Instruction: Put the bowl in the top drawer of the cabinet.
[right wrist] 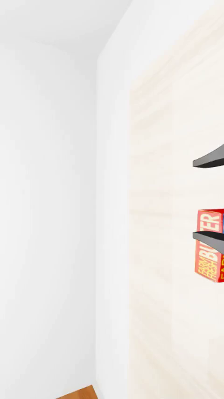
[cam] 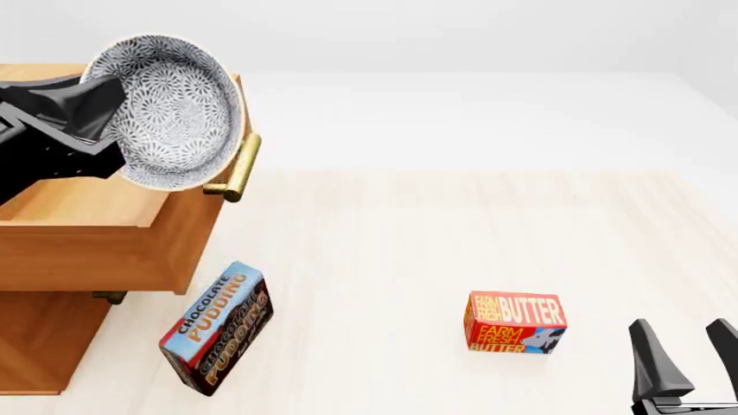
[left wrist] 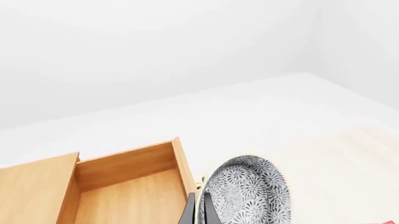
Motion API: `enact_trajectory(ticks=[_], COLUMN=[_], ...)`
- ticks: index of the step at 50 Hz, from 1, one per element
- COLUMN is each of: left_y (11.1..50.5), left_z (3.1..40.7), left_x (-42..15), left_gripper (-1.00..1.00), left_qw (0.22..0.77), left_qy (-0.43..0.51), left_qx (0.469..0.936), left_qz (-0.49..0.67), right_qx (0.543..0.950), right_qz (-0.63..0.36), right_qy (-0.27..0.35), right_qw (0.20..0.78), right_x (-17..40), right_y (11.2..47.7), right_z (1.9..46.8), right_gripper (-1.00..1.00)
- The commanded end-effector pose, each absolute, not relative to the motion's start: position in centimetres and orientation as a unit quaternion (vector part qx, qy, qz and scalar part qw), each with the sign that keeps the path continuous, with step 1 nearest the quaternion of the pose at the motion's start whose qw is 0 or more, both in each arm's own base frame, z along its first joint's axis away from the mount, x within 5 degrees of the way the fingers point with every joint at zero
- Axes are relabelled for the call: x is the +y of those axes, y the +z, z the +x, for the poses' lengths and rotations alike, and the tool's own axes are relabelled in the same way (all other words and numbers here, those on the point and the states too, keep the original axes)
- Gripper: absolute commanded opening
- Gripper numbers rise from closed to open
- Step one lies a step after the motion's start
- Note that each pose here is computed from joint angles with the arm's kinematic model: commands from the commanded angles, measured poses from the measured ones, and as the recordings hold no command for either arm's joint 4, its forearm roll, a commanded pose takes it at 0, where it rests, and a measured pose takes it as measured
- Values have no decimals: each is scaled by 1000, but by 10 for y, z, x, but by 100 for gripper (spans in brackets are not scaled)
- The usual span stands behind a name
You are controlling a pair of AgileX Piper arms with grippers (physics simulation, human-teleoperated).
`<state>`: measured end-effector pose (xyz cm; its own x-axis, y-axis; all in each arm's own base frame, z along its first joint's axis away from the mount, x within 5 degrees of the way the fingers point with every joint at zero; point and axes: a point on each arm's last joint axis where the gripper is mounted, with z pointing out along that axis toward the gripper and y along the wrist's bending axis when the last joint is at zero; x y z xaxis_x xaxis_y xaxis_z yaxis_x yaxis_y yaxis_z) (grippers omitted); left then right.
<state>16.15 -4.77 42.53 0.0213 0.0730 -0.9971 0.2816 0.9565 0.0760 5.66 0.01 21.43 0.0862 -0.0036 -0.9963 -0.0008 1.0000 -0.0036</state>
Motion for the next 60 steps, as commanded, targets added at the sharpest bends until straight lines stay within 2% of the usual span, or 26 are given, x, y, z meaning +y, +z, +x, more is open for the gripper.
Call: enact_trajectory(ticks=[1, 34, 60], left_y=[428, 410, 394], left_z=[175, 234, 243], left_x=[-39, -1, 20], left_gripper=[-100, -100, -100], left_qw=[709, 697, 682], left_qy=[-58, 4, 36], left_qx=[696, 717, 730], left_qz=[97, 8, -21], right_qx=[676, 676, 676], right_qz=[-2, -2, -2], right_qy=[-1, -1, -1], right_qw=[737, 737, 737], right_x=[0, 0, 0], right_y=[214, 214, 214], right_z=[57, 57, 57], right_gripper=[100, 100, 100])
